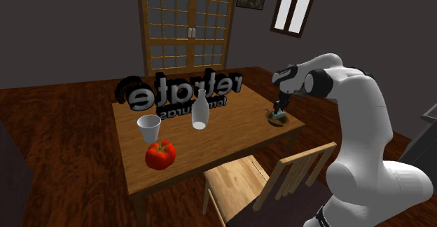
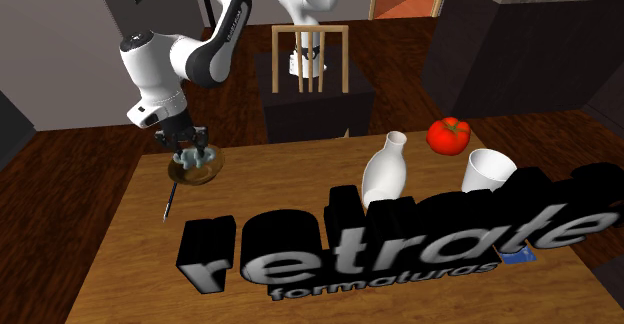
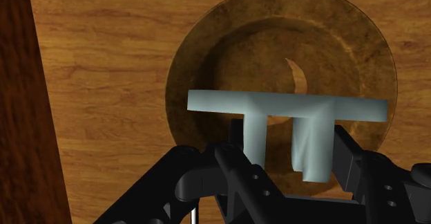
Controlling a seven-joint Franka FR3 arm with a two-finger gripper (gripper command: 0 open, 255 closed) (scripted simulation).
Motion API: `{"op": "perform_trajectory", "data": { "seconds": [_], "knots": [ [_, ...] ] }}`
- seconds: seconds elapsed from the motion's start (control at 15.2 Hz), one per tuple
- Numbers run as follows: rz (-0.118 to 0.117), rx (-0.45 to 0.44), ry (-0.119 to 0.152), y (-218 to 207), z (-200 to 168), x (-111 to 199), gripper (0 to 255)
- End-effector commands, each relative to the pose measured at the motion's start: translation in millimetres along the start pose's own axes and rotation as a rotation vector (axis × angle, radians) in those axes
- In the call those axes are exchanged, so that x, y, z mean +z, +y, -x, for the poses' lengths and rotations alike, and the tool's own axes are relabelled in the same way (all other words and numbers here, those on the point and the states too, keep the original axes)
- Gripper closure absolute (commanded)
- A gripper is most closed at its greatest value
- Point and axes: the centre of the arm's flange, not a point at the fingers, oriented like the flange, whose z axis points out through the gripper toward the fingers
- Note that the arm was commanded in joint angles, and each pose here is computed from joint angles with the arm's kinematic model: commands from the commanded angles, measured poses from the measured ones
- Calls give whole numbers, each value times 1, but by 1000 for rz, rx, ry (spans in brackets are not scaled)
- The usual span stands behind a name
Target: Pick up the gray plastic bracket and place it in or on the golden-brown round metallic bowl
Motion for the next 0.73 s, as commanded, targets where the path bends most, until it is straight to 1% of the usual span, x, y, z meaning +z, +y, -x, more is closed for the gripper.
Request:
{"op": "perform_trajectory", "data": {
  "seconds": [0.0, 0.33, 0.59, 0.66],
  "knots": [
    [0, 0, 0, 0, 0, 0, 0],
    [0, 0, 0, 0, 0, 0, 0],
    [0, 0, 0, 0, 0, -50, 0],
    [0, 0, 0, 0, 0, -50, 0]
  ]
}}
